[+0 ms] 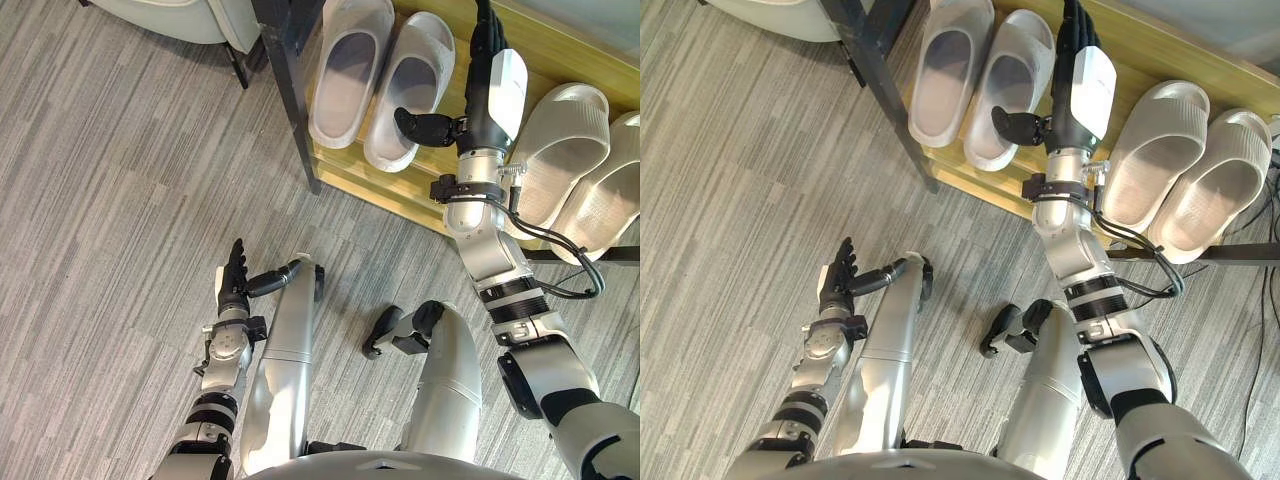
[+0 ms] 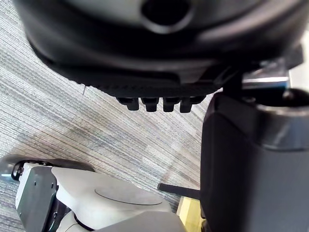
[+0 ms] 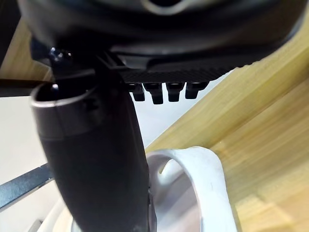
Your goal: Organize the slippers on the shoe rack
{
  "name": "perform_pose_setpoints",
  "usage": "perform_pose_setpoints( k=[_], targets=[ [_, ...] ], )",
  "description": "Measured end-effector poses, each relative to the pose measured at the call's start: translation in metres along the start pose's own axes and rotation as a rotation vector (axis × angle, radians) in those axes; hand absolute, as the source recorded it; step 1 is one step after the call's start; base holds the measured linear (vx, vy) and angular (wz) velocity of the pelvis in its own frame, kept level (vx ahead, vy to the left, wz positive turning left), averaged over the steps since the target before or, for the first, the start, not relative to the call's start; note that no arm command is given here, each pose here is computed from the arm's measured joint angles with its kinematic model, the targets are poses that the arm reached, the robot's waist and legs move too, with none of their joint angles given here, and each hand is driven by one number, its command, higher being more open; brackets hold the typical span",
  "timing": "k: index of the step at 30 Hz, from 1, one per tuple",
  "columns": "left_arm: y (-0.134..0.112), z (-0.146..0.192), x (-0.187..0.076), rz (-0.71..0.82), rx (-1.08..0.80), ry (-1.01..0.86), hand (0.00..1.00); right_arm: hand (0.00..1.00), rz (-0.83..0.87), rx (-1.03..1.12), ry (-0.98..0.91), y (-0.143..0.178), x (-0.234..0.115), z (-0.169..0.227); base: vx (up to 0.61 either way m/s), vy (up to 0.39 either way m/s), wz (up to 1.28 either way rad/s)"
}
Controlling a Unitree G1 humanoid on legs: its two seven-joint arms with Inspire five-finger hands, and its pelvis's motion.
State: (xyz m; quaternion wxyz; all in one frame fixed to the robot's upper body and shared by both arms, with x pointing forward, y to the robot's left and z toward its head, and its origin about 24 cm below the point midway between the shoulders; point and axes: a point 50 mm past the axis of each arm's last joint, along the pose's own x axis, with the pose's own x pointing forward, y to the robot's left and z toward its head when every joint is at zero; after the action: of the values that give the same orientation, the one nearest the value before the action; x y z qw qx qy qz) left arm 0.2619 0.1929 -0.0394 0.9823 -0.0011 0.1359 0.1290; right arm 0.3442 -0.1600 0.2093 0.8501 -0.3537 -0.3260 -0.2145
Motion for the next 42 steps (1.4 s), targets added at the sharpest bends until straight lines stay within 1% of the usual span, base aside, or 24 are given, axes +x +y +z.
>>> perform_pose_setpoints(
  k=[2,4,5,10,12,13,14,15,19,24,27,32,35,36,39,42],
  targets=[
    [0.001,-0.001,0.000,0.004,-0.001,0.005,1.00,1.00,-0.013,-0.004,-0.014,-0.003,-0.004,0.002,0.00,-0.032,-0.02],
    [0.003,-0.004,0.000,0.016,0.001,0.029,1.00,1.00,-0.038,0.037,-0.009,-0.004,-0.018,0.007,0.01,-0.039,0.00],
    [0.003,-0.004,0.000,0.017,0.001,0.029,1.00,1.00,-0.039,0.040,-0.009,-0.004,-0.018,0.007,0.00,0.000,0.00],
    [0.005,-0.005,0.000,0.030,0.006,0.039,1.00,1.00,-0.062,0.150,0.056,0.001,-0.048,0.013,0.00,0.000,0.00],
    [0.007,-0.007,0.000,0.040,0.002,0.054,1.00,1.00,-0.044,0.250,0.131,0.010,-0.068,0.013,0.02,-0.025,-0.04],
    [0.008,-0.008,0.000,0.049,-0.006,0.063,1.00,1.00,-0.035,0.347,0.197,0.016,-0.080,0.013,0.02,-0.032,-0.03],
    [0.008,-0.008,0.000,0.050,-0.007,0.065,1.00,1.00,-0.032,0.368,0.211,0.018,-0.083,0.013,0.00,0.000,0.00],
    [0.009,-0.009,0.000,0.058,-0.014,0.077,1.00,1.00,-0.019,0.448,0.281,0.023,-0.094,0.012,0.00,0.000,0.00],
    [0.010,-0.012,-0.001,0.075,-0.027,0.092,1.00,1.00,-0.003,0.606,0.421,0.033,-0.113,0.007,0.00,-0.008,0.00],
    [0.011,-0.017,-0.002,0.102,-0.051,0.113,1.00,1.00,0.020,0.696,0.464,0.039,-0.118,0.003,0.00,0.000,0.00],
    [0.012,-0.019,-0.002,0.105,-0.052,0.124,1.00,1.00,0.036,0.801,0.476,0.041,-0.117,0.002,0.00,0.000,0.00],
    [0.013,-0.022,-0.003,0.116,-0.069,0.143,1.00,1.00,0.084,0.947,0.456,0.046,-0.106,0.004,0.00,-0.007,0.01],
    [0.012,-0.022,-0.003,0.112,-0.070,0.143,1.00,1.00,0.115,0.970,0.435,0.049,-0.099,0.006,0.00,-0.002,0.02],
    [0.011,-0.021,-0.003,0.106,-0.072,0.142,1.00,1.00,0.158,0.976,0.413,0.052,-0.095,0.008,0.01,-0.005,0.06],
    [0.010,-0.021,-0.003,0.099,-0.073,0.142,1.00,1.00,0.202,1.005,0.395,0.058,-0.090,0.014,0.00,0.003,0.11],
    [0.009,-0.022,-0.003,0.098,-0.075,0.146,1.00,1.00,0.199,1.018,0.405,0.057,-0.090,0.012,-0.01,0.012,0.09]
  ],
)
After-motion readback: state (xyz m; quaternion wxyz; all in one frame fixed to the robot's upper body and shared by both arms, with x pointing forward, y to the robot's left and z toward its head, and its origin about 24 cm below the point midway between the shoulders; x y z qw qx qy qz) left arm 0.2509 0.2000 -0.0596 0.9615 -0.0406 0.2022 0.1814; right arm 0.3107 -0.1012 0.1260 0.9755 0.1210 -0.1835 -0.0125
